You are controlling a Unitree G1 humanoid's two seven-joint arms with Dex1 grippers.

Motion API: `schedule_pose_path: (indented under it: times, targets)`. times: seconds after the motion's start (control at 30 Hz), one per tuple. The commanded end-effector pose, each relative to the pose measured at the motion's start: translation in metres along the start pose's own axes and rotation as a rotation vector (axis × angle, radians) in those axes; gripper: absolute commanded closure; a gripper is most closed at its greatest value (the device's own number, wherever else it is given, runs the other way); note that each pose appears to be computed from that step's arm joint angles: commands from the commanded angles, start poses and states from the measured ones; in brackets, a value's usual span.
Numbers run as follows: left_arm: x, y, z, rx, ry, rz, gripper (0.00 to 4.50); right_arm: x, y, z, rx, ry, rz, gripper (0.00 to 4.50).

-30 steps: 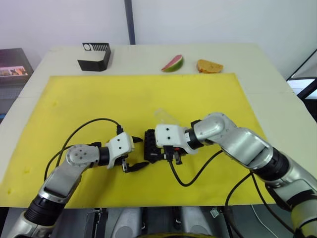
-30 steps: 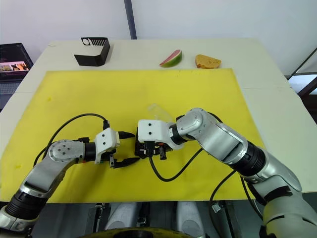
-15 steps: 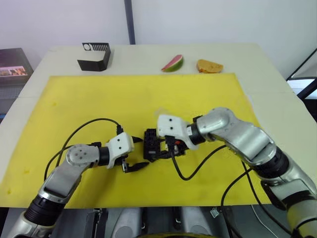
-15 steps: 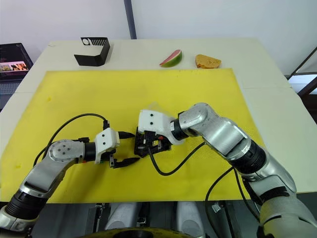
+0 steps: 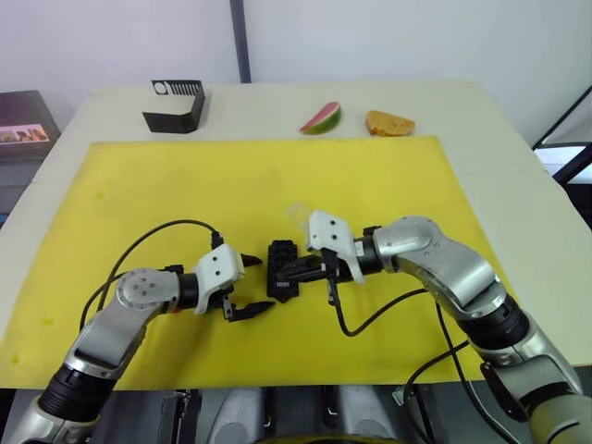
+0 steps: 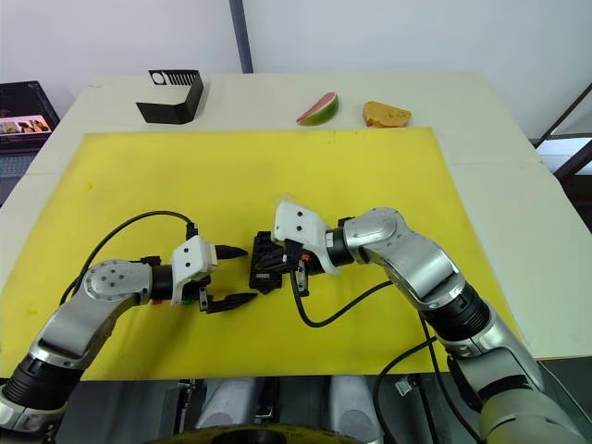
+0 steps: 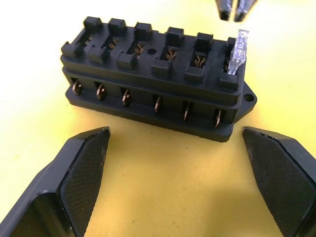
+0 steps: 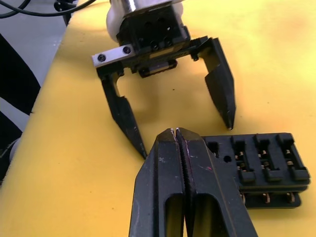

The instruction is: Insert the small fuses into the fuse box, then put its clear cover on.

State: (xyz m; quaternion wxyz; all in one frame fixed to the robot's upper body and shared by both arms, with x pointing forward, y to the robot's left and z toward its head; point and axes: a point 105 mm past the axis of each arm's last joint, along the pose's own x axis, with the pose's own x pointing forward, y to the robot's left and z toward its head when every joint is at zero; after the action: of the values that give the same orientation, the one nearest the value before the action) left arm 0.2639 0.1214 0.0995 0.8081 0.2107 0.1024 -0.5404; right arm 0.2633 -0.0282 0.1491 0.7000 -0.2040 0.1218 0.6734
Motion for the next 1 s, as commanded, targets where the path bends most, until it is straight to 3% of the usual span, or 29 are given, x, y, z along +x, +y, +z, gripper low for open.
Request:
schedule_pose_path:
  times: [0.03, 0.6, 0.83, 1.0]
  targets:
    - [-0.005, 0.005, 0.010, 0.030, -0.021, 0.012, 0.00, -0.001, 0.006, 0.000, -0.018, 0.003, 0.017, 4.44]
    - [-0.003, 0.005, 0.009, 0.042, -0.007, 0.007, 0.00, 0.005, 0.011, -0.028, -0.033, 0.098, 0.029, 4.44]
    - [-0.001, 0.006, 0.009, 0.040, -0.011, 0.014, 0.00, 0.005, 0.001, -0.033, -0.052, 0.132, -0.018, 4.44]
    - [-0.007, 0.010, 0.014, 0.047, -0.020, 0.022, 0.00, -0.005, 0.001, 0.002, -0.033, 0.013, -0.001, 4.44]
